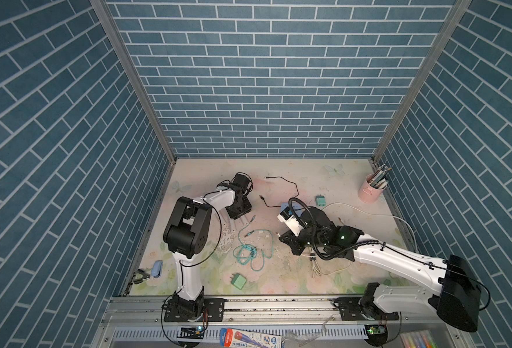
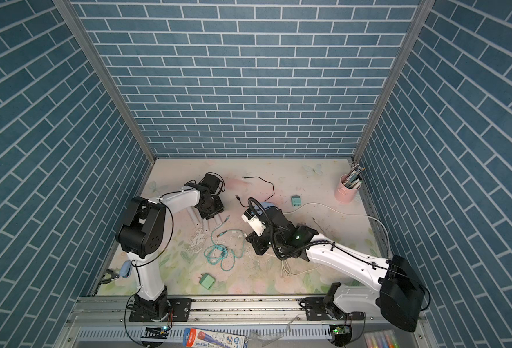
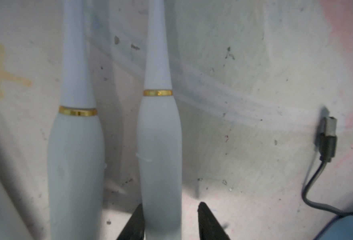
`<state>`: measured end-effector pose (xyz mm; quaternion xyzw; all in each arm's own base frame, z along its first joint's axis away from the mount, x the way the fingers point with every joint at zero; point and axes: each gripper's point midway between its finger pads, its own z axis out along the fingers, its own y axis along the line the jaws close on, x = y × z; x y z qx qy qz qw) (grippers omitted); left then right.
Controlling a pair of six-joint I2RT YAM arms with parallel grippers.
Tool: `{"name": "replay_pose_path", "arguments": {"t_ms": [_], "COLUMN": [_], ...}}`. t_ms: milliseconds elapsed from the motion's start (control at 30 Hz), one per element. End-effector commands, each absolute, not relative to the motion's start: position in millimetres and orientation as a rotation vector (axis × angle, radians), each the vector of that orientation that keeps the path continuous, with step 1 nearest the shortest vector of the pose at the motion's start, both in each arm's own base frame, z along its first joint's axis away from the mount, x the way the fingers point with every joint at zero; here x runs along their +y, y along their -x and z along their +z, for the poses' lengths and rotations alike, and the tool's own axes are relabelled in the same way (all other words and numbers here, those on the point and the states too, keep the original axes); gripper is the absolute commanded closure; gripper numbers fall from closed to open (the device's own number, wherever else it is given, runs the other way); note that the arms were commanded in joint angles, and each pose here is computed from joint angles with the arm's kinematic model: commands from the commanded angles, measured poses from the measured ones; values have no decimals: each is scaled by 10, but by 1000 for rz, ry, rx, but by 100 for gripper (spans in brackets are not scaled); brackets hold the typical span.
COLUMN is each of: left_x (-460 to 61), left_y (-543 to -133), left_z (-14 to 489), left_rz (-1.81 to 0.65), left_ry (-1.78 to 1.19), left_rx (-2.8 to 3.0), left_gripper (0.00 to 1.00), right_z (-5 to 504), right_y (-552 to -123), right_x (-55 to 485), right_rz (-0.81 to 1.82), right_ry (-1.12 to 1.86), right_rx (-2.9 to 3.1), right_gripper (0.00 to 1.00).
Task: Charge the electric toothbrush
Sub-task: Pick up the electric toothbrush from the center of the board, then insert the charging cable into the electric toothbrush.
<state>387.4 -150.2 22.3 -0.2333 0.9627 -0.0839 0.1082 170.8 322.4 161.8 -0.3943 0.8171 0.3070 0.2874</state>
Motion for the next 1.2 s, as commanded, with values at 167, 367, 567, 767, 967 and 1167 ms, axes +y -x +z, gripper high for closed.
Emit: {"name": "replay_pose_path", "arguments": {"t_ms": [167, 367, 567, 767, 967, 1167], "left_x": [-1478, -1517, -1615, -1725, -1770, -1730], "left_y": [-3803, -3847, -3901, -3773, -3458, -3201], "left_z": [235, 432, 891, 1335, 1412, 1426], "left_rz": [-211, -253, -371, -545, -718, -732], "left_ry": [661, 644, 622, 640, 739, 842], "left_rx": [2857, 2830, 2770, 2709, 2673, 2708], "left_gripper": [70, 79, 100, 100, 100, 100], "right_z": [1672, 1691, 1764, 1808, 1834, 1677], "right_y": [-1677, -1660, -1641, -1673, -1731, -1859], "right_x": [3370, 3400, 3479, 3552, 3598, 3594], "right_rz": [881, 910, 979, 999, 1023, 890], "right_ry": [1061, 1058, 1041, 1032, 1019, 1028], "right_rx": [2177, 2176, 2160, 2159, 2166, 2261], "right_gripper": [100, 100, 100, 100, 100, 100]}}
